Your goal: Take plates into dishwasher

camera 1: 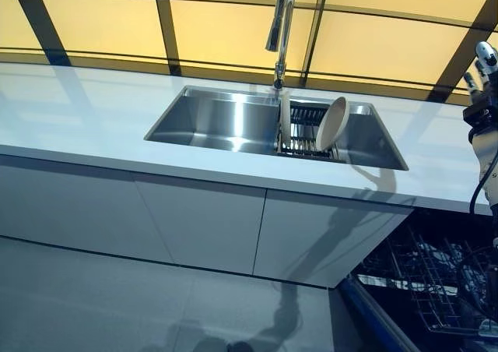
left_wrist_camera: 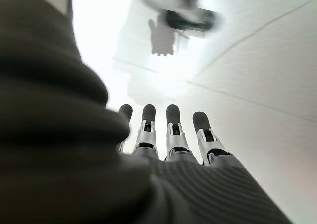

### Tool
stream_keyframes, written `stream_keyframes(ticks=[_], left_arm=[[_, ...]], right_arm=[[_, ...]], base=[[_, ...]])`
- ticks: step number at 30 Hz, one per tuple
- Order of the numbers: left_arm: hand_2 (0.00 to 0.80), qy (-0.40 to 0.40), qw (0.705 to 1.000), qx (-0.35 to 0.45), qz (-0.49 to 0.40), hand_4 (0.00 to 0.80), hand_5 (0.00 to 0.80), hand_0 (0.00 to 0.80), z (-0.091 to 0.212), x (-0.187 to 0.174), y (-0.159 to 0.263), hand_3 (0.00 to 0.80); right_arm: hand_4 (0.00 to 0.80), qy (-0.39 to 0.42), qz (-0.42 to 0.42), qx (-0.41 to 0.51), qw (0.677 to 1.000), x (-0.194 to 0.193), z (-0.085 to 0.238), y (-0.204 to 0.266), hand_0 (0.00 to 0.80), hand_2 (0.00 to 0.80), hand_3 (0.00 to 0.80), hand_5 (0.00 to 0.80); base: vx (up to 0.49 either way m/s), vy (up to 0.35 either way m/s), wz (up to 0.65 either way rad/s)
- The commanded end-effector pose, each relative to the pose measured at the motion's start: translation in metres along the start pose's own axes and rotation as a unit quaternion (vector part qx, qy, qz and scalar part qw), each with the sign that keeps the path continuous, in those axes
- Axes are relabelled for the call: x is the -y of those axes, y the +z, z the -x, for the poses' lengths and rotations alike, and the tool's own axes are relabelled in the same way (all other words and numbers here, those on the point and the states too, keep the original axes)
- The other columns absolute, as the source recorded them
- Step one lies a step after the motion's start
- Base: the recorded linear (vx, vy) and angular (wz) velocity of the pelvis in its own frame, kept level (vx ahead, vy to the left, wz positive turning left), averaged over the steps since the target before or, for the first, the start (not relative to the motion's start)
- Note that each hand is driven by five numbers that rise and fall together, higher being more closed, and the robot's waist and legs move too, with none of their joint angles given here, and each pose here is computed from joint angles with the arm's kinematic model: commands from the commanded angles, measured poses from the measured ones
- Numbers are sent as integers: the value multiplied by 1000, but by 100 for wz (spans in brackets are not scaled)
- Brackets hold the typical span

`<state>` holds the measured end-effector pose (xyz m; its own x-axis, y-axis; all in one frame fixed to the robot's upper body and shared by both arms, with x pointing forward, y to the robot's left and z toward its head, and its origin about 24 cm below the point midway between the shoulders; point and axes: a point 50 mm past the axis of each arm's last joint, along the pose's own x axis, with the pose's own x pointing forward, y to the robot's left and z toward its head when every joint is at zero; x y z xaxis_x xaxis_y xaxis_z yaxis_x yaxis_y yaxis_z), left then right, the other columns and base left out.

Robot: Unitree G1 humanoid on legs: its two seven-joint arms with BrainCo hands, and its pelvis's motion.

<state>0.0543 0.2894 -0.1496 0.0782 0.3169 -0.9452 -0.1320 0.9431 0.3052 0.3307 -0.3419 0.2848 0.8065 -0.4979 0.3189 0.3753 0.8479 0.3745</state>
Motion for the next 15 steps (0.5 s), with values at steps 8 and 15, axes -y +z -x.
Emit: stream_keyframes(ticks=[8,15], left_arm=[[0,17,999,45,-24,0,0,0,2,1,31,0],[0,13,997,69,-44,0,0,0,5,0,47,0]], right_arm=[[0,26,184,-20,982,-10,-15,5,0,0,0,0],[0,36,207,-51,976,-8,-18,12,0,0,0,0]], base=[[252,125,-9],[98,-4,6]])
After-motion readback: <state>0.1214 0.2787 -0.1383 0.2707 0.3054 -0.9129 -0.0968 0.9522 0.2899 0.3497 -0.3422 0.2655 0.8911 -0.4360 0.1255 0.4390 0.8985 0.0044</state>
